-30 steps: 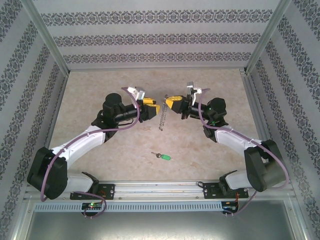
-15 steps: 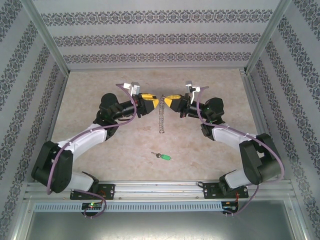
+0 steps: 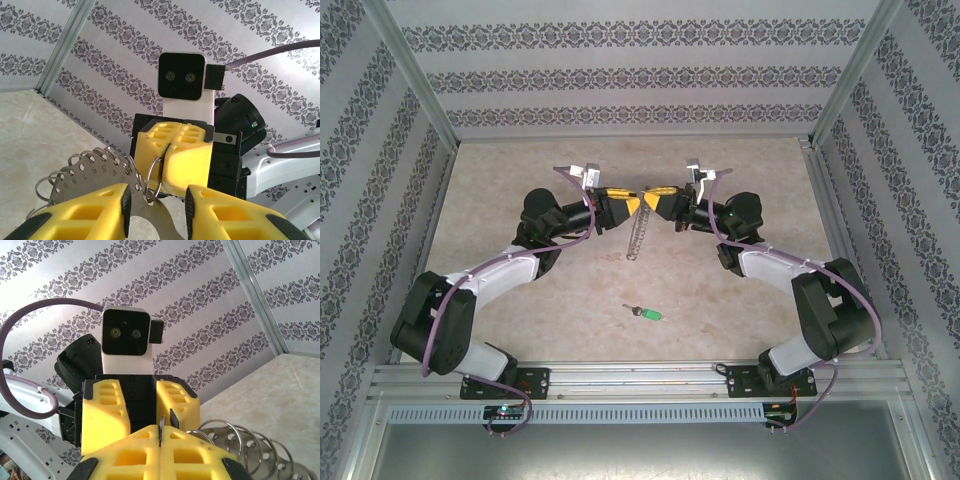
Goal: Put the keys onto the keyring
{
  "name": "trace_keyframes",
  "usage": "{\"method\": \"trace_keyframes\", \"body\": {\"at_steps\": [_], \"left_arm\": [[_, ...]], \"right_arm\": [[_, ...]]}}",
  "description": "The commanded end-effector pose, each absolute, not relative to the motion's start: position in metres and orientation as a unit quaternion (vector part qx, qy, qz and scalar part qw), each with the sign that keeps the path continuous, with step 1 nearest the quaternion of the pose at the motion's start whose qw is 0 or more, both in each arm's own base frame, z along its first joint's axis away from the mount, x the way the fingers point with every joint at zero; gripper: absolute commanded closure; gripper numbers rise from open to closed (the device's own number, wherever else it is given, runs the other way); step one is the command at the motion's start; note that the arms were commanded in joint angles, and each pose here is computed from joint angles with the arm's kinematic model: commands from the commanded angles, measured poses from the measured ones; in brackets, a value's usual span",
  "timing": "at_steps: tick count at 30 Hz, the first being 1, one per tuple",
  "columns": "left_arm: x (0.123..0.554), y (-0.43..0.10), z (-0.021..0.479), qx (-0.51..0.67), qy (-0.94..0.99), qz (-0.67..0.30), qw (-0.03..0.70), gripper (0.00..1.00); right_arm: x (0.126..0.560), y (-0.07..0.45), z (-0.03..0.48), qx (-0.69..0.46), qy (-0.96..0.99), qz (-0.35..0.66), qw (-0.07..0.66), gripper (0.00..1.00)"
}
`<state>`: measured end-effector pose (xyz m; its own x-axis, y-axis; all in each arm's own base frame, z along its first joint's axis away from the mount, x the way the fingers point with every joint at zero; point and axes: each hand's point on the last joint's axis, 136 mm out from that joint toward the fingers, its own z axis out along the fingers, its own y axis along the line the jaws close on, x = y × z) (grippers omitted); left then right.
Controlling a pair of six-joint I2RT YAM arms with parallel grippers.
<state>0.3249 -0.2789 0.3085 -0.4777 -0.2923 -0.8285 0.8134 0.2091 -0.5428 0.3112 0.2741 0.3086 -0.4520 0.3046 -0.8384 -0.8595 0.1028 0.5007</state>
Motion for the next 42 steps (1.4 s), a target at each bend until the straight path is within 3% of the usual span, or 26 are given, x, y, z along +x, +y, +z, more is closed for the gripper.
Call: {"method": "trace_keyframes", "body": {"at_steps": [1,25,32,42], "left_arm": [[0.3202,-0.2764,0.3176,0.222,0.600,-0.605,0.475,0.66],[0.3215,-0.2784,0.3162,0.222,0.593,-0.615,0.470,0.72],[0.3230,-0.2786,0.3158,0.222,0.593,-0.614,0.471,0.84],[0.3226,-0.2787,0.3148,0.222,0.591,-0.617,0.470,0.85]], "right_arm": [[0.3065,0.2756,0.3354,-0.257,0.537,0.630,0.498,1.00],[0.3101,0.2795,0.3300,-0.255,0.541,0.634,0.490,1.00],[0.3106,0.2791,0.3288,-0.253,0.543,0.634,0.489,1.00],[0.3121,0.2782,0.3279,-0.252,0.544,0.633,0.490,1.00]]}}
